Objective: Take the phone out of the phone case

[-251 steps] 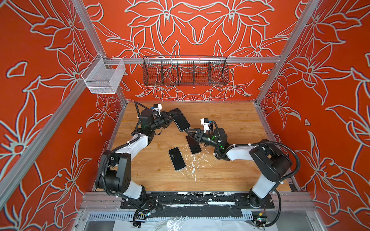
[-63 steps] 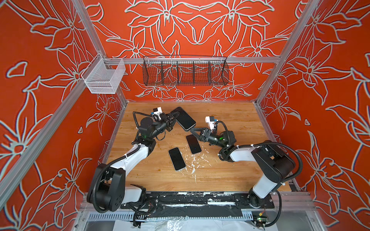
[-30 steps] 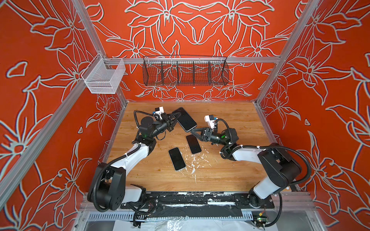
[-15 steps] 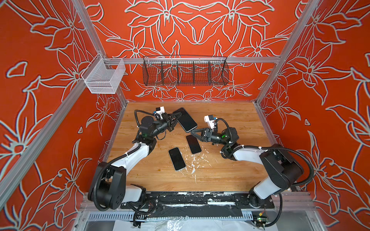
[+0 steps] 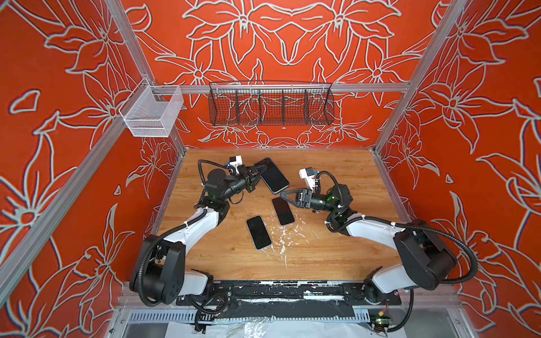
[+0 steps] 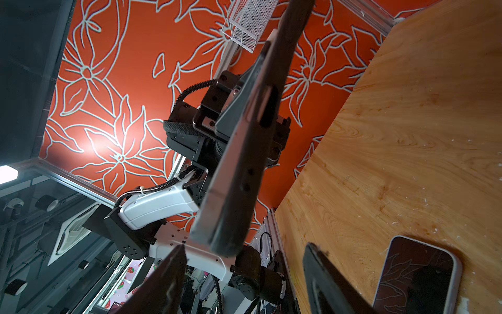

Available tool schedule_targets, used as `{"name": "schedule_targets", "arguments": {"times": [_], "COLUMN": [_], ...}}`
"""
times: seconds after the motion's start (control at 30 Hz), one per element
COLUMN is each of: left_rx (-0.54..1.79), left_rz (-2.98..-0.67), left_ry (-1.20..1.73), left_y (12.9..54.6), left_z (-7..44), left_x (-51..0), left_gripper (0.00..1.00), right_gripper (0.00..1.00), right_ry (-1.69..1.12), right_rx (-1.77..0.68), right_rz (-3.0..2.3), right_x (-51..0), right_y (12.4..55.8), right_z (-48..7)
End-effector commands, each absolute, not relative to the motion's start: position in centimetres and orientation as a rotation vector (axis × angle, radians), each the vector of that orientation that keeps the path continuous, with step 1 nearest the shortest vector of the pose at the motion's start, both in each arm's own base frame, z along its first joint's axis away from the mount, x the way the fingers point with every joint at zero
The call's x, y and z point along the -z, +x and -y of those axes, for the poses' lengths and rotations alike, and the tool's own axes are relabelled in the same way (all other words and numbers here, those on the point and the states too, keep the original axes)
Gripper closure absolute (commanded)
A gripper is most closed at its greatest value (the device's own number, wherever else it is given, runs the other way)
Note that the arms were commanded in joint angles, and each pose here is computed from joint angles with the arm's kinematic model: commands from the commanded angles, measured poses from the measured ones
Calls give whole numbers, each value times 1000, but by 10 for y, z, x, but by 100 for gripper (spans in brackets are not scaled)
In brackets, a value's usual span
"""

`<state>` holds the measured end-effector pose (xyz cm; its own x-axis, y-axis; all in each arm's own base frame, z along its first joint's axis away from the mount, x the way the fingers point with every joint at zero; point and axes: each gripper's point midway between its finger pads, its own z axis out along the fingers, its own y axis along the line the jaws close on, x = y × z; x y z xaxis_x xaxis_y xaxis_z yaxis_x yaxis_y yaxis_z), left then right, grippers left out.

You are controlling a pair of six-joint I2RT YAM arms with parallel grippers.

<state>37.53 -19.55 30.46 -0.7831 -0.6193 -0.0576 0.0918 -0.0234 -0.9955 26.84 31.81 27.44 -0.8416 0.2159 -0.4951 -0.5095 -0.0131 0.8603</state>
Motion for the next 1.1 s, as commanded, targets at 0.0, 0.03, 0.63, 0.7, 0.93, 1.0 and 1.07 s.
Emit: {"name": "schedule_targets", "arguments": {"times": [0.0,0.03,0.63,0.7,0.93,1.0,1.07], "left_rx": [1884,1884,1899,1901,1912,1909,1904], "left_rz": [-1698,-1699,-1684,-1683,-1687,-1694,-1699], "left_ry": [-453,-455,-443,-441,-434,-436,-444], "left_y": [372,373,359,358,354,354,355], "left_z": [199,199,197,198,202,202,202], "left_x": [-330,-329,-336,-336,-336,-333,-329], "left_gripper": [100,100,100,100,100,100,100], "right_gripper": [30,30,30,30,31,30,31], "right_ry": [-352,-350,-305,-302,-290,-293,-296], "right_rx": [-1897,-1896,-1883,-1885,-1887,-1888,-1889], "right_rz": [-1741,-1740,-1728,-1728,-1718,-1716,-1712], "right_x": [-284,-284,-285,-285,-287,-288,-289], "right_y": [266,266,277,278,281,281,281], "right_z": [-318,-318,-316,-316,-317,-317,-317]}}
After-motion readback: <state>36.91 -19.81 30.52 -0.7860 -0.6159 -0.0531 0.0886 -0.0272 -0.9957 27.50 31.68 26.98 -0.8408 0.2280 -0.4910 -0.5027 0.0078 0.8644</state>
